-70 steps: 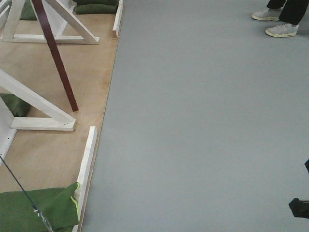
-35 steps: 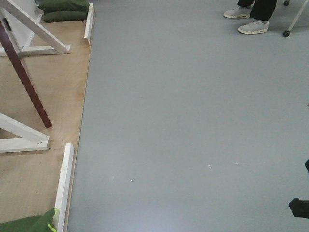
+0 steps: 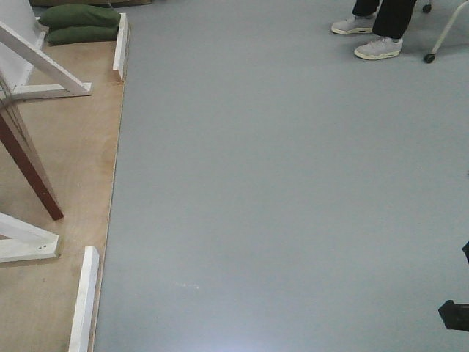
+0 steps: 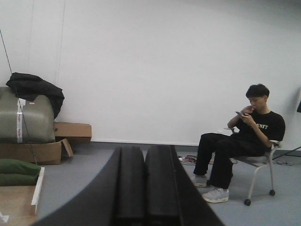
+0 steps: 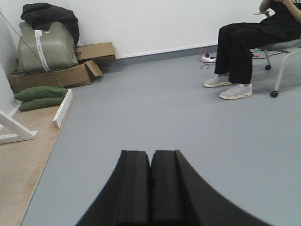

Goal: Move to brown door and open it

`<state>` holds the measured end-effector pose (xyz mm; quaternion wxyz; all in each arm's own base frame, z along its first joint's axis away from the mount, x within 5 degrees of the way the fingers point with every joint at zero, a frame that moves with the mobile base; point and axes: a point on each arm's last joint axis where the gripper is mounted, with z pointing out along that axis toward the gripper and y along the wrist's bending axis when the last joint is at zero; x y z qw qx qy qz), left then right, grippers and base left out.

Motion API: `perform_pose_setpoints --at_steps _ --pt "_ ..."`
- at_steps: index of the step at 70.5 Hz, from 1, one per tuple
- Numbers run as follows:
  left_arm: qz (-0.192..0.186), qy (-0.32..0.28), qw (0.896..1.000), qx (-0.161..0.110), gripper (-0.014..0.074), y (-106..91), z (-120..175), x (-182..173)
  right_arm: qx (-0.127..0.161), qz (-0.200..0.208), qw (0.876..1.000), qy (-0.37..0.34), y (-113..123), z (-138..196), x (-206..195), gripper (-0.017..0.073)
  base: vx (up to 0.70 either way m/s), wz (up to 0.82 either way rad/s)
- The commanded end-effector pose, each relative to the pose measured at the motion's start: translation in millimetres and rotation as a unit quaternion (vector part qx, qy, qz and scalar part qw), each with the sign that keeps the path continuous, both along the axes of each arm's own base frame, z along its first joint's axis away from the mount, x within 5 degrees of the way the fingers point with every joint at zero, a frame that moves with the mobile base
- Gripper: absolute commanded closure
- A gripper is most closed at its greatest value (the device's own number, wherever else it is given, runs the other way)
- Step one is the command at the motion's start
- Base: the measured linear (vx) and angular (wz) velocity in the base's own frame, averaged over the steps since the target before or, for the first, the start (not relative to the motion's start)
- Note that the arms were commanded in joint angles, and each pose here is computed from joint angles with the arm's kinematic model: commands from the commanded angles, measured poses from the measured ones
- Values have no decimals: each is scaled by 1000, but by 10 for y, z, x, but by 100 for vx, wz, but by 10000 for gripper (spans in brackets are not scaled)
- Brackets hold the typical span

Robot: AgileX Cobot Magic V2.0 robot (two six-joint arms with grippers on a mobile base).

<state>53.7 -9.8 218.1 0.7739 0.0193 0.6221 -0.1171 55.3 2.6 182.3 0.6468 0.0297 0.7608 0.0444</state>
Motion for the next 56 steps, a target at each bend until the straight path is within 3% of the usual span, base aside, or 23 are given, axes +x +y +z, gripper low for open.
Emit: perform_pose_setpoints --at_steps 1,56 --pt "-2 -44 999 -8 583 3 13 -32 -6 -4 999 -43 -9 69 4 559 29 12" --pt "-2 -44 999 -8 583 3 13 -32 -6 -4 999 -43 -9 69 4 559 35 20"
